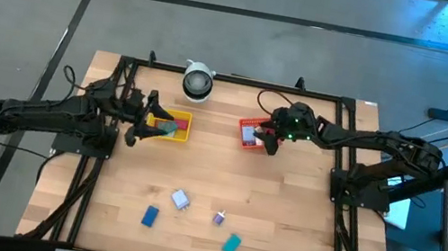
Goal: Pick & Place Office items
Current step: Put the light blue charger adapter into the orange bin
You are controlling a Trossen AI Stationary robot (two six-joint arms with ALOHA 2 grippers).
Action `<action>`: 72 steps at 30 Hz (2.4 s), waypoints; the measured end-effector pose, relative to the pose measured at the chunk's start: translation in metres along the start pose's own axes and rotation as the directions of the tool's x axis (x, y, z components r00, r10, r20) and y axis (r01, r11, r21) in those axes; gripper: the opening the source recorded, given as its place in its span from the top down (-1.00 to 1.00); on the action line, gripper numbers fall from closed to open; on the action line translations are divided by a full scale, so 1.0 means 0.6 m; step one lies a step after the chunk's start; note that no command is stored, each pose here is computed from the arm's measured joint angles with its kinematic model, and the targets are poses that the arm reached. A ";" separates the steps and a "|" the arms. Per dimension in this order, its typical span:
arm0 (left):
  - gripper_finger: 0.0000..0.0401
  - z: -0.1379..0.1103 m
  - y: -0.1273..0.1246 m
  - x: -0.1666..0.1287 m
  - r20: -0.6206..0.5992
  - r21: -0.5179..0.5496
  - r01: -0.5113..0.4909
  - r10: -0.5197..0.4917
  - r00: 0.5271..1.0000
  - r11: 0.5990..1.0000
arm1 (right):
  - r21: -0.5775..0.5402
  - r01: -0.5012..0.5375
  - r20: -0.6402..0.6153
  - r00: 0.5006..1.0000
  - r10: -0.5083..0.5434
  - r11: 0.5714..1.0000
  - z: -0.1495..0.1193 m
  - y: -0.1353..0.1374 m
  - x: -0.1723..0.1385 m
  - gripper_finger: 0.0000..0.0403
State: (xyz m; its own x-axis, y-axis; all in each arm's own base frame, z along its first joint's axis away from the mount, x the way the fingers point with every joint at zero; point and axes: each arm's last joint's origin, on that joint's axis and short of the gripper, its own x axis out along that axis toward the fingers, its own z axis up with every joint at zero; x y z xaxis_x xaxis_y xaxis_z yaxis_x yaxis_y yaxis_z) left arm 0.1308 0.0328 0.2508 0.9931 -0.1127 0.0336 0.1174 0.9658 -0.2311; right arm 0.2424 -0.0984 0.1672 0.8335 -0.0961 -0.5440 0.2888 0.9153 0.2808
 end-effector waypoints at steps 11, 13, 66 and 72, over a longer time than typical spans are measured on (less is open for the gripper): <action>-0.24 -0.042 -0.053 0.056 -0.245 0.092 0.109 -0.084 0.966 0.990 | -0.060 -0.168 0.024 0.985 0.170 0.984 0.024 0.014 -0.008 -0.13; -0.24 -0.059 -0.064 0.070 -0.299 0.117 0.126 -0.086 0.950 0.985 | -0.059 -0.167 0.021 0.985 0.169 0.984 0.024 0.014 -0.008 -0.11; -0.41 -0.232 -0.135 0.287 -0.940 0.254 0.566 0.063 0.334 0.785 | -0.160 -0.306 -0.058 0.952 0.300 0.939 -0.012 0.142 0.006 -0.08; -0.33 -0.231 -0.133 0.288 -0.946 0.189 0.516 0.014 0.324 0.835 | -0.183 -0.318 -0.067 0.948 0.311 0.930 -0.016 0.153 0.005 -0.08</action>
State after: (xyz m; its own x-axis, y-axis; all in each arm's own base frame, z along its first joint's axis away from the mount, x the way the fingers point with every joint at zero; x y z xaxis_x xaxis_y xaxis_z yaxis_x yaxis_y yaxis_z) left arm 0.2937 -0.0959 0.1404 0.3296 -0.2442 -0.9120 0.6095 0.7928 0.0080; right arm 0.2669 -0.0111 0.1836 0.8488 0.2200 -0.4808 -0.0830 0.9535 0.2898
